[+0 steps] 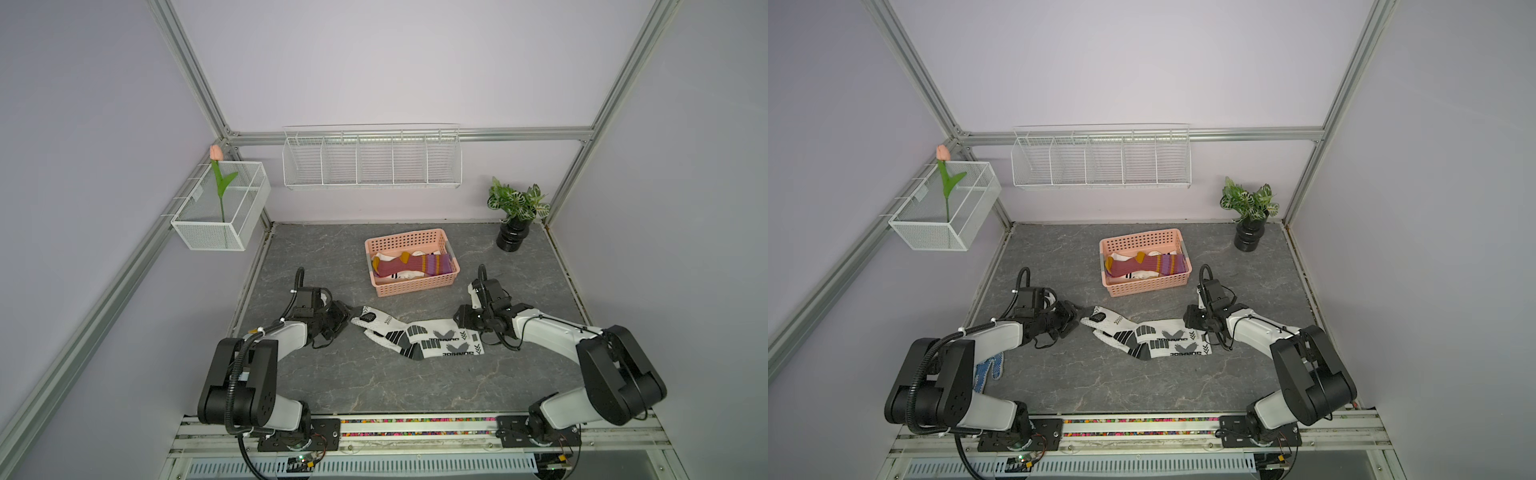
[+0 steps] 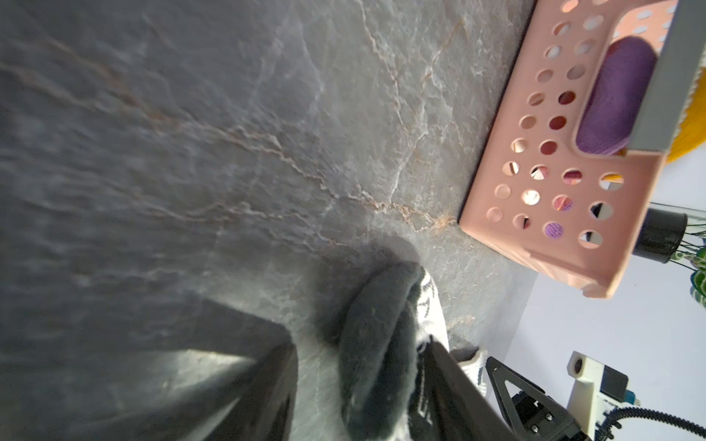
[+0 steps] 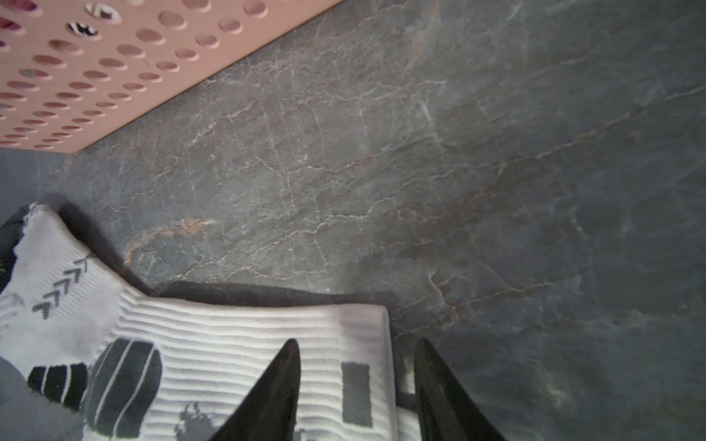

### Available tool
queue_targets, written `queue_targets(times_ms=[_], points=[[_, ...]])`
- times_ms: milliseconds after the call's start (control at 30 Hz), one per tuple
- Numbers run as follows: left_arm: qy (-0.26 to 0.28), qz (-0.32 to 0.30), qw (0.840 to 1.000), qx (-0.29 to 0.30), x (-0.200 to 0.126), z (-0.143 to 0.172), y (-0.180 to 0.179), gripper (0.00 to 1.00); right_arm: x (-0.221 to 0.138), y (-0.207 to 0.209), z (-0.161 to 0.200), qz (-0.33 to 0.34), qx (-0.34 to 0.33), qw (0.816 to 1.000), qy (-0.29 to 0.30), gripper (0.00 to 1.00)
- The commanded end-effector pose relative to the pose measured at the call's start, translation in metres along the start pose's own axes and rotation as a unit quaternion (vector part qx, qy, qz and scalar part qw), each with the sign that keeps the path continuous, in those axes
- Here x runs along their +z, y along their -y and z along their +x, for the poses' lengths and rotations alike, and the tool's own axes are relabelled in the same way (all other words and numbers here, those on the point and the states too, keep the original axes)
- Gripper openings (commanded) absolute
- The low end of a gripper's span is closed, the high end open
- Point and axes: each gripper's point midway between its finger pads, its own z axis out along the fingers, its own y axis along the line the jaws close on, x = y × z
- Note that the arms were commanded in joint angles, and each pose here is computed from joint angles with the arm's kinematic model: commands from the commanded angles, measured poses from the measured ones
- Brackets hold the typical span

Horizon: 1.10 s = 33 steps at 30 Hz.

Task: Place the socks together as a pair
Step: Pick up the sock.

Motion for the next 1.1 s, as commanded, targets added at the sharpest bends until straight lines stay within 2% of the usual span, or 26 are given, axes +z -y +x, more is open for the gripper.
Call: queue_targets(times_ms=[0,433,633,767,933,1067], points=[[0.001,0.001,1.0,-0.007,-0.001,0.003,-0.002,0.53,0.004,-0.003,-0.004,-0.007,-0.007,1.0,0.0,0.5],[0.006,0.017,1.0,-0.005,-0.003,0.0,0.008,0.33,0.016,-0.007,0.014,-0.017,-0.009,1.0,-0.017,0.44],[0.001,0.024,1.0,-0.003,-0.001,-0.001,0.012,0.27,0.011,-0.015,0.008,-0.028,-0.019,0.999,-0.008,0.27],[0.001,0.033,0.999,-0.002,-0.003,-0.001,0.016,0.17,0.007,-0.018,0.004,-0.029,-0.024,0.999,-0.005,0.18],[0.005,0.044,0.999,0.004,-0.009,-0.003,0.026,0.0,-0.006,-0.024,-0.003,-0.031,-0.034,0.999,0.009,0.13],[0.012,0.048,0.999,0.022,-0.016,-0.006,0.036,0.0,-0.02,-0.031,-0.009,-0.04,-0.04,0.998,0.027,0.07]])
